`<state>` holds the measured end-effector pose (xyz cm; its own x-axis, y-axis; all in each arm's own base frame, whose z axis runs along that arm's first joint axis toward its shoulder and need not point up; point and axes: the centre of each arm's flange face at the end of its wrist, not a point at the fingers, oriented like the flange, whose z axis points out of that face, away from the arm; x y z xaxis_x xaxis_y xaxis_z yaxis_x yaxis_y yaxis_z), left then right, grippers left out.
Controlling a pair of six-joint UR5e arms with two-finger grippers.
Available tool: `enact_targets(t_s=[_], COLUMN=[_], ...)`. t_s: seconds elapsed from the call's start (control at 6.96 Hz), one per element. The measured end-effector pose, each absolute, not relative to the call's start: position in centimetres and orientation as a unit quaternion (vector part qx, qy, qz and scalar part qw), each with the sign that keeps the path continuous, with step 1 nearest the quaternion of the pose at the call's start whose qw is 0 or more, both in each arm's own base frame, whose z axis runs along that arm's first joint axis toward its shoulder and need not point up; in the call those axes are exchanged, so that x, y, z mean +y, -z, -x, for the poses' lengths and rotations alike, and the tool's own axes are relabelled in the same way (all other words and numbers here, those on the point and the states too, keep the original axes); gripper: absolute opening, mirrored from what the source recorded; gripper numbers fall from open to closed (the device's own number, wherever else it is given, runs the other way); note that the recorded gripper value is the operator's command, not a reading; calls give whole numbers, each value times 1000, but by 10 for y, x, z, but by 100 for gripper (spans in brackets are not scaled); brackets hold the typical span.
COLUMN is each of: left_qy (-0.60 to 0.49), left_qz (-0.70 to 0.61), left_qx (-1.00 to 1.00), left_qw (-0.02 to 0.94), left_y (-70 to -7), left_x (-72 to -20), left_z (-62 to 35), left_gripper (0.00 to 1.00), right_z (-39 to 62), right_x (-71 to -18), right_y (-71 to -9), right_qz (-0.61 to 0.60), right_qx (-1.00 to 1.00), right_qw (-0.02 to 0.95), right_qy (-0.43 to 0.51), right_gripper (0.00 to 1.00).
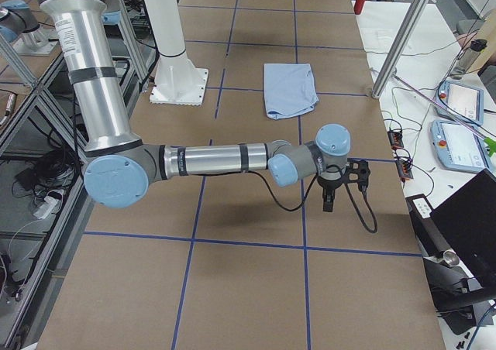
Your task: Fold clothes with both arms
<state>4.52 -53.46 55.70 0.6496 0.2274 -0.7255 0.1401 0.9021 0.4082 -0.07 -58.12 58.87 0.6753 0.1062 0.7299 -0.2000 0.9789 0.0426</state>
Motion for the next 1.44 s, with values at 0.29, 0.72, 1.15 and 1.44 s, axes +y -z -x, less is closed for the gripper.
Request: enact_targets(t_s=[0.29, 0.72, 1.15, 1.44], left_qy=[-37, -55, -60, -52], left_qz=[-162, -130, -145, -144], left_qx=[408, 395, 396, 397], left_qw=[898, 908, 905, 905], left_y=[-605, -638, -610, -597], left_x=[-497, -398, -350, -331], left_z=[9, 52, 56, 57], left_gripper=[100, 100, 100, 100], right_z=[-26, -32, -35, -37], right_x=[-478, -402, -359, -333], right_y=[-612, -638, -638, -614], right_qz=[-19, 21, 31, 20], right_qx=[-381, -384, -383, -384], right_qw=[923, 921, 921, 921], right_qy=[-54, -57, -61, -57], right_gripper=[100, 100, 100, 100])
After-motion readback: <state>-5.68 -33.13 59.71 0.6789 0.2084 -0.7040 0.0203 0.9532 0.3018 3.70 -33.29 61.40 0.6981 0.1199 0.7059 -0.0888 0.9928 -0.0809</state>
